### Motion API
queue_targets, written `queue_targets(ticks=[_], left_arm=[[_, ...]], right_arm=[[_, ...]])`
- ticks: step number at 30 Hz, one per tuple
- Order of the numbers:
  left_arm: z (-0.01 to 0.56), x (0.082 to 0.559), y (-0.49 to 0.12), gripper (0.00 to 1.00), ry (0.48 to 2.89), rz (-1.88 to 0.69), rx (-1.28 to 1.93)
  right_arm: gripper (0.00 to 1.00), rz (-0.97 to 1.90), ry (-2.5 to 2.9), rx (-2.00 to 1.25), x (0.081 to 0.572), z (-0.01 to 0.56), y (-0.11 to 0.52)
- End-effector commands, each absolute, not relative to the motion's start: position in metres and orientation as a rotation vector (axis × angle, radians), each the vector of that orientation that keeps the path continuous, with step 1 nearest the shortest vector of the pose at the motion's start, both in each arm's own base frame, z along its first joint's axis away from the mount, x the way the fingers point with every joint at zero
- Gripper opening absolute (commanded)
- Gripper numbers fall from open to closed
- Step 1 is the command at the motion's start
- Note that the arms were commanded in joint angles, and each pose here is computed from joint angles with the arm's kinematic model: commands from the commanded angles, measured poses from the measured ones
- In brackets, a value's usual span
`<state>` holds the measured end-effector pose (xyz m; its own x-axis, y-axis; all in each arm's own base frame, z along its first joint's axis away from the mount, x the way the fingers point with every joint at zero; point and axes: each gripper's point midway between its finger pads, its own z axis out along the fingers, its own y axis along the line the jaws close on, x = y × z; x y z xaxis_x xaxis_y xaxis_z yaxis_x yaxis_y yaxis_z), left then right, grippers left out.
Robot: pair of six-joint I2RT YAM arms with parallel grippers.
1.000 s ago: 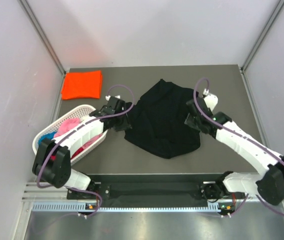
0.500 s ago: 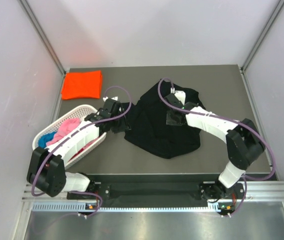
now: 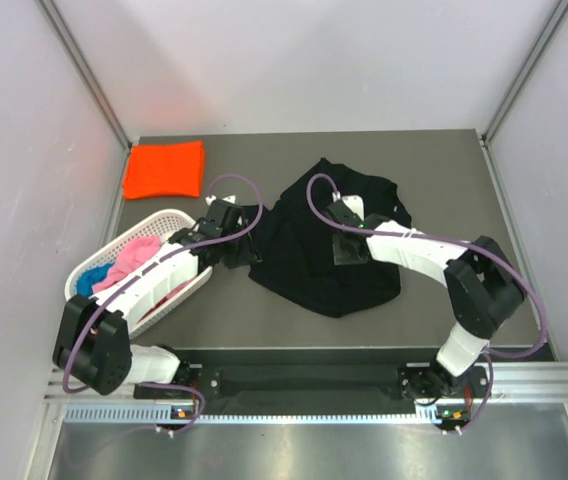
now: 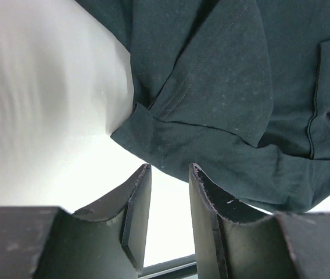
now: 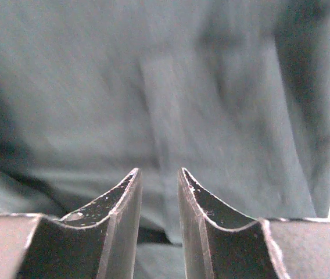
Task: Fold and stack the t-shirts
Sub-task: Flatten the tshirt out
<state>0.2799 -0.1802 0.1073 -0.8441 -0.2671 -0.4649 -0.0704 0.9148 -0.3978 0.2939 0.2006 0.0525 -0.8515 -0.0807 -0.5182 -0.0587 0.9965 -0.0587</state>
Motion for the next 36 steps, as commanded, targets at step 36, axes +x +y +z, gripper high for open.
queue_targets(ticks=[36], left_arm=[[0.12,0.277,-0.185,0.38,2.484,-0.576,-0.238]], right_arm=[[0.33,-0.296,2.463,-0.024,0.369,0.026,0.205]])
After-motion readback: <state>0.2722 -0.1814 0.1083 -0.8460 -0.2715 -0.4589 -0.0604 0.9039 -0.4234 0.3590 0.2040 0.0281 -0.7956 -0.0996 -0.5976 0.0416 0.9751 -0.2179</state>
